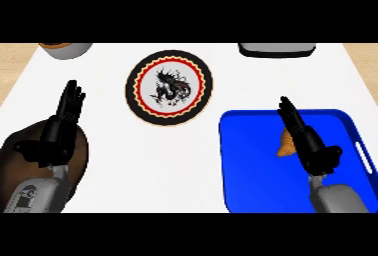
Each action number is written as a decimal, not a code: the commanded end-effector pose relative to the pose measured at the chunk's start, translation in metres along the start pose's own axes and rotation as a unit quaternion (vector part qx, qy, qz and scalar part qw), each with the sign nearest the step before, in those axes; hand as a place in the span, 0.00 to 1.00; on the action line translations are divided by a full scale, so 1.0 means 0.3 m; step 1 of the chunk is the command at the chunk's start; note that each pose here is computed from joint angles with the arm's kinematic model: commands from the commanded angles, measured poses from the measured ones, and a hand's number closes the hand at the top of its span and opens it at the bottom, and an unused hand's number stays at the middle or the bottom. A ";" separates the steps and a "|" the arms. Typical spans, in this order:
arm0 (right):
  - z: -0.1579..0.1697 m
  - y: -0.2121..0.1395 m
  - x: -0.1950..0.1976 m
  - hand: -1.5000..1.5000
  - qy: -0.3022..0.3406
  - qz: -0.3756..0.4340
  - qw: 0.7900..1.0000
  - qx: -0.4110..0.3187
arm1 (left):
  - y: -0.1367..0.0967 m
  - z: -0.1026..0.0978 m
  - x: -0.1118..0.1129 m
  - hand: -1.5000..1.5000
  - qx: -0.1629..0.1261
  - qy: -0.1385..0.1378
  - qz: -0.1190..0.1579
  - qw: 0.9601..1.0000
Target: Pick the croissant from the tray and place it in the plate
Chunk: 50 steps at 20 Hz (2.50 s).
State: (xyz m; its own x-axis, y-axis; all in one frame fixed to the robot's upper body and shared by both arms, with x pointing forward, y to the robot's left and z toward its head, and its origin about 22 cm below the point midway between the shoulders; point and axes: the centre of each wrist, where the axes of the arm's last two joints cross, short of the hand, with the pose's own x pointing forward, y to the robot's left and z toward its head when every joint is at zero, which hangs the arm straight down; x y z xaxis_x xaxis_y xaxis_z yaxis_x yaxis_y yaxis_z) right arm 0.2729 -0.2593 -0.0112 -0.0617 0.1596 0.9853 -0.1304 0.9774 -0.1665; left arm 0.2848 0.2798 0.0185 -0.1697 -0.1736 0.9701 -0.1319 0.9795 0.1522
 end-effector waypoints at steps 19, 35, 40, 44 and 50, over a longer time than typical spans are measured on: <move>0.312 -0.576 -0.154 0.00 -0.119 0.039 0.894 -0.430 | -0.089 0.247 -0.092 0.50 -0.071 0.274 0.068 0.957; 0.217 -0.500 0.146 0.00 0.112 0.219 0.953 -0.178 | -0.138 0.245 -0.123 0.50 -0.075 0.277 0.064 0.956; 0.151 -0.331 0.117 0.00 0.120 0.216 0.951 -0.184 | -0.122 0.186 -0.058 0.50 -0.069 0.282 0.070 0.954; 0.116 -0.348 0.120 0.00 0.151 0.240 0.942 -0.177 | -0.123 0.200 -0.159 0.50 -0.075 0.277 0.065 0.956; 0.141 -0.227 0.118 0.00 0.179 0.224 0.949 -0.131 | -0.061 0.197 -0.103 0.50 -0.072 0.279 0.056 0.956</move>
State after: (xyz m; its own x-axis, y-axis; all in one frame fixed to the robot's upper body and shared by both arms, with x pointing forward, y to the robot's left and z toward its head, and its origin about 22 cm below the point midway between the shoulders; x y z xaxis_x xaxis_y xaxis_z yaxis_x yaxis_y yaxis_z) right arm 0.2467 -0.3462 0.0342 0.2803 0.5669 0.7746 0.1182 0.7805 -0.6140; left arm 0.2303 0.2397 -0.0296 0.3786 -0.0071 0.9255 0.0038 1.0000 0.0061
